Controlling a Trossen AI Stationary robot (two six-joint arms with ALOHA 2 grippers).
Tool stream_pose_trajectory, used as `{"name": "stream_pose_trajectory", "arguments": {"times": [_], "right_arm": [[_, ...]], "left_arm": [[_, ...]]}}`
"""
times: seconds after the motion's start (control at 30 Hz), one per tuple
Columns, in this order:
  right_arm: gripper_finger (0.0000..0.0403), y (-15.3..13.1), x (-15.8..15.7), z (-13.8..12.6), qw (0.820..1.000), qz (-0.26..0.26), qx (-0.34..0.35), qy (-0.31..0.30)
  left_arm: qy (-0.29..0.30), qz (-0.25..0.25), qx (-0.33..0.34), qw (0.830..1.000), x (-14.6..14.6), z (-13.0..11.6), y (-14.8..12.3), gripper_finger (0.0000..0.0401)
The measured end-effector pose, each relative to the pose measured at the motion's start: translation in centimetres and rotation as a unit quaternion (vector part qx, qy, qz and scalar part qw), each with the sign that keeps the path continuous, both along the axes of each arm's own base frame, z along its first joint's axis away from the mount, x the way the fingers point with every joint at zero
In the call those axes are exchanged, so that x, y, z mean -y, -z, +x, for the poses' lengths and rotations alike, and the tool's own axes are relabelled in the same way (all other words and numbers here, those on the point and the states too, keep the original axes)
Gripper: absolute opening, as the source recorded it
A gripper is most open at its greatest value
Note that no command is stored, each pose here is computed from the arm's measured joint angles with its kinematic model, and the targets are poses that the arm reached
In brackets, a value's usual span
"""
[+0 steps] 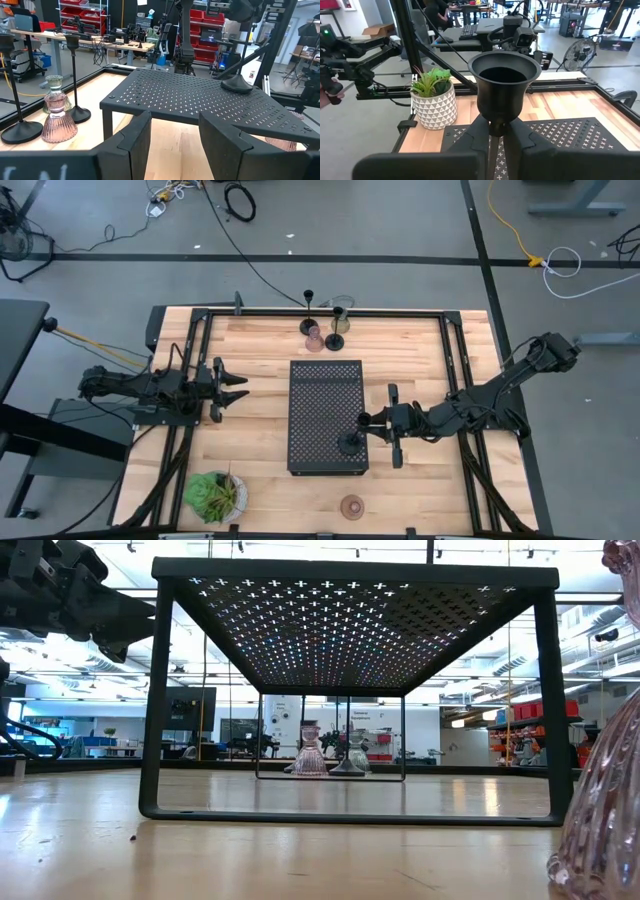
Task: Pick & Place candle stick holders
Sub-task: Put the right black candle holder on the shelf
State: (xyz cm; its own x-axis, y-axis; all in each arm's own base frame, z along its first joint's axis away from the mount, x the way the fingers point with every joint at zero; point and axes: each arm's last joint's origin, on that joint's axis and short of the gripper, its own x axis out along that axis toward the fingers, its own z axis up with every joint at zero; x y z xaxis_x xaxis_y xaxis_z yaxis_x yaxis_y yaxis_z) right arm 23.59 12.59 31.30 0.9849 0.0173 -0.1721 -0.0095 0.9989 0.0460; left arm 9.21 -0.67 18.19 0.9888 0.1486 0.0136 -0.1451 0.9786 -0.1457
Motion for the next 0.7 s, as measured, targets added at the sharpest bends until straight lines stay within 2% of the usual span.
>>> {"name": "stream_pose_trajectory", "arguments": {"times": [0.3,0.7], "right_arm": [[0.0062,0.0,-0.04,-0.01,1.0,0.002,-0.001,-0.005],[0.0068,-0.04,-0.03,0.01,1.0,0.003,0.002,-0.005]], "left_arm": [[0.0,0.002,0.0,1.0,0.0,0.0,0.0,0.017],[0.0,0.002,0.0,1.0,0.0,0.0,0.0,0.017]]}}
